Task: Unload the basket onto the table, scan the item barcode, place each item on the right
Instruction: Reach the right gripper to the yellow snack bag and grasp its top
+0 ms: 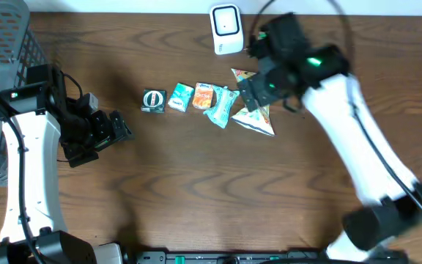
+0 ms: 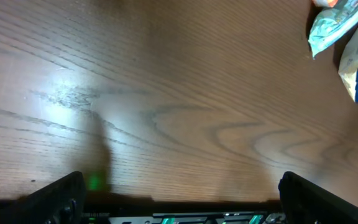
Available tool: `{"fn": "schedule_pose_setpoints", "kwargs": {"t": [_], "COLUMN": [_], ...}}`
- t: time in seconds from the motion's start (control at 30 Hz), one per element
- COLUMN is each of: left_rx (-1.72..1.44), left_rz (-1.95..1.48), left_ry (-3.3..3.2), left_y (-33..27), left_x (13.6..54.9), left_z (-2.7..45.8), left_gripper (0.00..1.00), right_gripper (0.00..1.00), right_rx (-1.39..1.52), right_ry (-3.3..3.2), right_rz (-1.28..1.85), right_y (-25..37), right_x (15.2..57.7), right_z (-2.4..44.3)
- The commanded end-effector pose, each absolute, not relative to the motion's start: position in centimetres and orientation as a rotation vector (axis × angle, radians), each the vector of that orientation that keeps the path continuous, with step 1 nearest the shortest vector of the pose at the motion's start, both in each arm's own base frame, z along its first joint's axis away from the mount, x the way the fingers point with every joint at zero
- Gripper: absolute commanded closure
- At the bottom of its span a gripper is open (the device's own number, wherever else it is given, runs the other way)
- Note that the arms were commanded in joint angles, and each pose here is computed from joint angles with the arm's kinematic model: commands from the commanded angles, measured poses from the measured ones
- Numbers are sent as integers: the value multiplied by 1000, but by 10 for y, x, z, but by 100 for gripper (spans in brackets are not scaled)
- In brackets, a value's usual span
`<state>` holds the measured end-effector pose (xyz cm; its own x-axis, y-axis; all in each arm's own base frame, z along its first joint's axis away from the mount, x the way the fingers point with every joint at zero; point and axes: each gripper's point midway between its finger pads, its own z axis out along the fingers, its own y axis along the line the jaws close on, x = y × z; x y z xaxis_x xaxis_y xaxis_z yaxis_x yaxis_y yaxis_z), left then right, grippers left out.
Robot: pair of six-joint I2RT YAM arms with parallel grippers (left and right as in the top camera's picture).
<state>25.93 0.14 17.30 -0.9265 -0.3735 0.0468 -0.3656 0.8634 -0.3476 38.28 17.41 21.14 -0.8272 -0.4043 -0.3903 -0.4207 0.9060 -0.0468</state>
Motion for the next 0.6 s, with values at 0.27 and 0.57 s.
{"fn": "schedule_pose_setpoints", "kwargs": {"t": [0.27, 0.57], "left_rx": [-604, -604], "left_rz": [-552, -552], "left_ry": [3014, 3014], "left_y": [1, 1], "left_x": [259, 259], "left_z": [173, 173], "left_gripper": [2, 2], "right_gripper": [16, 99], "right_rx": [-534, -235], "right_ry": [2792, 2848], "right_rz": [-48, 237], "right_y": [209, 191], "right_x": [415, 439], "right_z": [119, 112]}}
